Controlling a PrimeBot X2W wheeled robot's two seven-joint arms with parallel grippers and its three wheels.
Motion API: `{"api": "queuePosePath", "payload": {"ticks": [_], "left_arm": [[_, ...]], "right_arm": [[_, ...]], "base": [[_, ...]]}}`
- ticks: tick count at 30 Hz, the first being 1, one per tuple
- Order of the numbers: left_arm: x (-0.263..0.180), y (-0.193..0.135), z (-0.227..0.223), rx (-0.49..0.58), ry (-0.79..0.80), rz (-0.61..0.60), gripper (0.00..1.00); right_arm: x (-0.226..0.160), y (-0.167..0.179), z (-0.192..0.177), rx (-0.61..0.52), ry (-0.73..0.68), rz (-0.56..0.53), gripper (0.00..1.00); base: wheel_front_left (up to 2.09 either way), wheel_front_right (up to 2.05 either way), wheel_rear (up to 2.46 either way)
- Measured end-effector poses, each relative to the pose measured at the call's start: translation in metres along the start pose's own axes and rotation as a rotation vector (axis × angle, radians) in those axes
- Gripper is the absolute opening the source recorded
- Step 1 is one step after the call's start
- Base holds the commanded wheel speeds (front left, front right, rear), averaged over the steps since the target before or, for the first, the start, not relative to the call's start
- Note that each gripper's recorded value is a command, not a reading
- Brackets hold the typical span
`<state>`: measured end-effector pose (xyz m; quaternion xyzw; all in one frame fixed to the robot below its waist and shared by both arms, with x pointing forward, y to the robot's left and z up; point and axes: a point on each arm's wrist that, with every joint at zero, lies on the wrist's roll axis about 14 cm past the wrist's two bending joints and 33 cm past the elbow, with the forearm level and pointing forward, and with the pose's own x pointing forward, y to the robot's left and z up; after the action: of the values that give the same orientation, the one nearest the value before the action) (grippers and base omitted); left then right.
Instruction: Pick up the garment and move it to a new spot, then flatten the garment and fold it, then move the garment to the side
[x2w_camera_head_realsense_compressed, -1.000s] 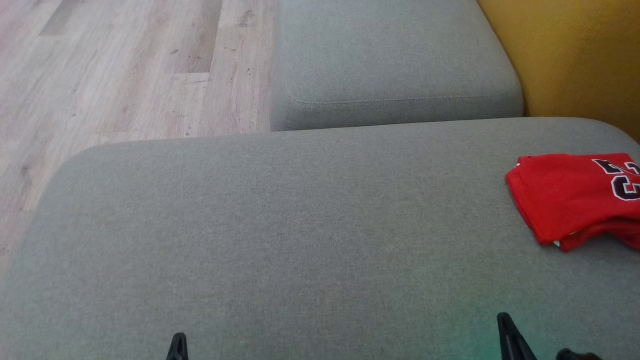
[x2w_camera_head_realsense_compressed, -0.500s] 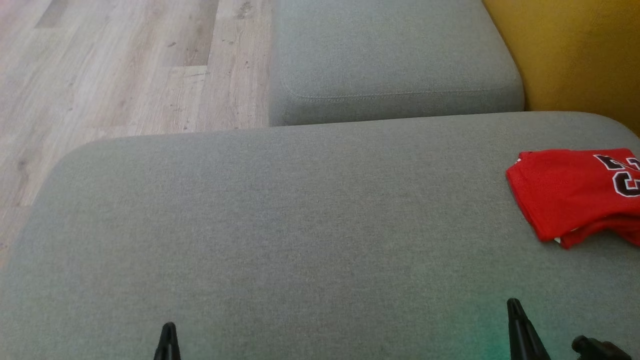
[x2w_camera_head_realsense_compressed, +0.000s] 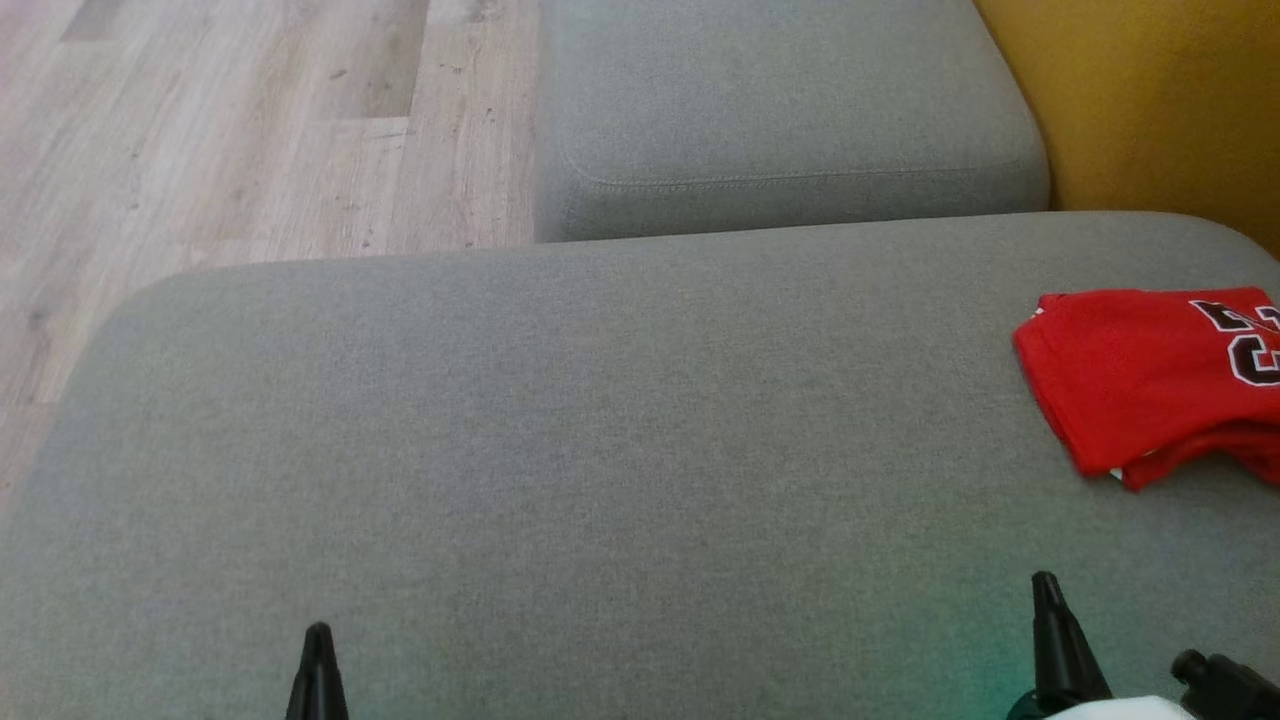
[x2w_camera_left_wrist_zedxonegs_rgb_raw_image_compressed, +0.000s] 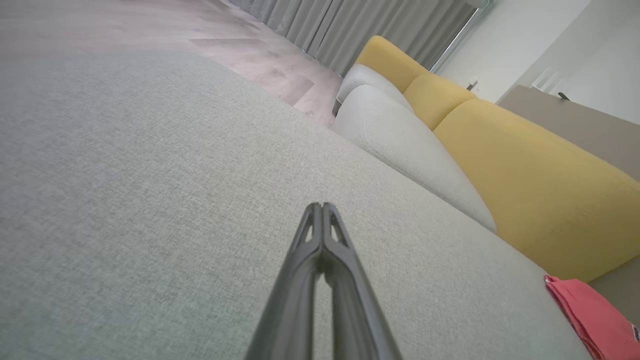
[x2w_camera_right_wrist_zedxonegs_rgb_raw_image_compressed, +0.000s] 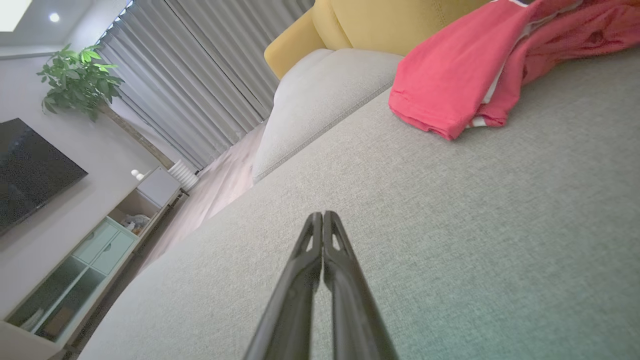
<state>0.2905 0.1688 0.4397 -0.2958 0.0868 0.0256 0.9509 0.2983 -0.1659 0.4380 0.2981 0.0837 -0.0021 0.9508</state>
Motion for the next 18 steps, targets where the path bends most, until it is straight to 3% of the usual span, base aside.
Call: {"api": "queuePosePath", "payload": {"ticks": [18], "left_arm": [[0.016, 0.001, 0.008, -0.203, 0.008, 0.01, 0.0]], "right_arm": [[0.012, -0.006, 0.009, 0.208, -0.008, -0.033, 0.0]], "base": [[0.0, 0.0, 0.0]]}}
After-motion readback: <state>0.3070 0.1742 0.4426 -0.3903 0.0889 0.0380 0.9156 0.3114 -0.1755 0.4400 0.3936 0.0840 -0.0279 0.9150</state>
